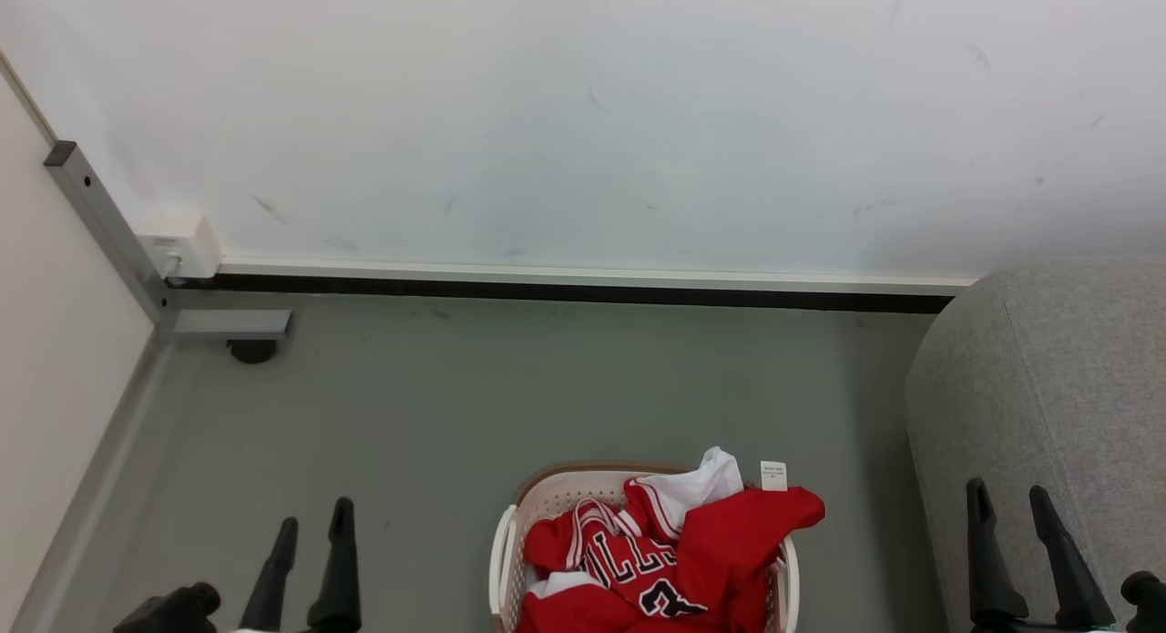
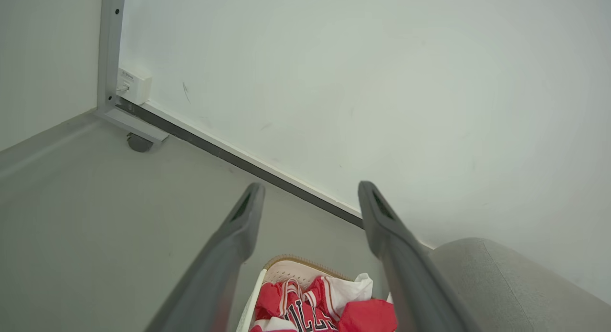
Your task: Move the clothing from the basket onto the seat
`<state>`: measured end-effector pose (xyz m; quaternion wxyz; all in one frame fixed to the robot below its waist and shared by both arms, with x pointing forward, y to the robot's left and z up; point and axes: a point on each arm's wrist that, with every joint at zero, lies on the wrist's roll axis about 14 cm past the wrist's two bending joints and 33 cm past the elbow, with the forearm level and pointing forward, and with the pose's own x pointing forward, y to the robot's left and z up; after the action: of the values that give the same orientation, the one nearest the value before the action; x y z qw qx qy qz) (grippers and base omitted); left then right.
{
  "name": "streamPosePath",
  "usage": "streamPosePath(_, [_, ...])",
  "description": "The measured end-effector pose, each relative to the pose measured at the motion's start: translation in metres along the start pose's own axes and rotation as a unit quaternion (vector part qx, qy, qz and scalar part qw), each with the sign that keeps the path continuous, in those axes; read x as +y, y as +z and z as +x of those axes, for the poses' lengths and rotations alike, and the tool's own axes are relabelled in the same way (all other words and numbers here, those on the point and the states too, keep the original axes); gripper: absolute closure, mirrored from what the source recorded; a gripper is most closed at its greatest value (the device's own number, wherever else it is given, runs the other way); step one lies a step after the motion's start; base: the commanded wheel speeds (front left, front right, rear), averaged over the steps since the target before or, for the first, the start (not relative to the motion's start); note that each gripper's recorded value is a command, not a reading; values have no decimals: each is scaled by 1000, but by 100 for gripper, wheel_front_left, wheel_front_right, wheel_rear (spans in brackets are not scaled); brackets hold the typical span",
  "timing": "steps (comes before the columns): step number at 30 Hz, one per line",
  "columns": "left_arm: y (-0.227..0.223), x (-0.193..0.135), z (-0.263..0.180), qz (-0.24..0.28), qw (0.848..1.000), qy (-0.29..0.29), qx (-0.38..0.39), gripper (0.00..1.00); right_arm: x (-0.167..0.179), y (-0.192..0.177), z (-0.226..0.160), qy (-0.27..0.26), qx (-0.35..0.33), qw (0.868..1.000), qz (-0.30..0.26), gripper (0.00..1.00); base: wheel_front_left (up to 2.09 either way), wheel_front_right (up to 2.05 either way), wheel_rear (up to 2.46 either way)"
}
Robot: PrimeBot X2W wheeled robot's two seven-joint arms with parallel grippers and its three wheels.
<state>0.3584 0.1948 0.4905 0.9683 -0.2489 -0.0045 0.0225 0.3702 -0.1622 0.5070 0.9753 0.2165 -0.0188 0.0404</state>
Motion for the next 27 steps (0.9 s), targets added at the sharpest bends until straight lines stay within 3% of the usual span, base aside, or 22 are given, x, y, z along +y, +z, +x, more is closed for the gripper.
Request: streamPosePath(27, [2,-4,-8,106,994,-19,-11,0,5,-2,-4,20,-7,995,-94,0,0,0,0])
